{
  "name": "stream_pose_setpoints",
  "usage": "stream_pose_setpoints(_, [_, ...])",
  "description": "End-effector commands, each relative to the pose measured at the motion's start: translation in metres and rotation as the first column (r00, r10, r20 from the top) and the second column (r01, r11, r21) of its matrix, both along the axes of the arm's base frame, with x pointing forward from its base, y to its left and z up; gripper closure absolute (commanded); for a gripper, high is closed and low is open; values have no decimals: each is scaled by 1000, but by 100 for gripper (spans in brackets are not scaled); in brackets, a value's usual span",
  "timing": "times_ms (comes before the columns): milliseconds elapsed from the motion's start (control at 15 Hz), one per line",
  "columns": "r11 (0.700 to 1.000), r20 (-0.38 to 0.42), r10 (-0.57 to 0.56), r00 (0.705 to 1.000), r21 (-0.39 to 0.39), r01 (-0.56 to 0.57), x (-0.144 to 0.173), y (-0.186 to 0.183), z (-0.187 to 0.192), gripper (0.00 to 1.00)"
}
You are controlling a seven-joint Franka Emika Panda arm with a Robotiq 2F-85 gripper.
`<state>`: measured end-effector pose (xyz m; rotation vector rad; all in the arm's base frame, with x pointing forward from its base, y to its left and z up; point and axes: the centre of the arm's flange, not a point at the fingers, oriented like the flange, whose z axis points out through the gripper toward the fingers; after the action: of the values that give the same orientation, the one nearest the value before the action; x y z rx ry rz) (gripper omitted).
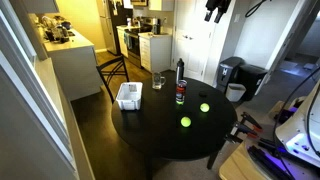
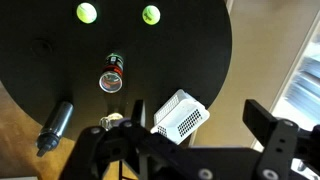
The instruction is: Put one ball inside the canister
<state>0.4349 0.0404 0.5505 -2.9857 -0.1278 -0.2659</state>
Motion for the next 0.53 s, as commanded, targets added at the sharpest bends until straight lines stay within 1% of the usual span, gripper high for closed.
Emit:
stream_pose_setpoints(0, [1000, 0, 0, 1000, 0, 0, 0, 0, 0, 0])
stream_pose_setpoints(333, [1000, 0, 0, 1000, 0, 0, 0, 0, 0, 0])
stream_pose_setpoints(467, [999, 9, -48, 999, -11, 48, -1, -11, -19, 0])
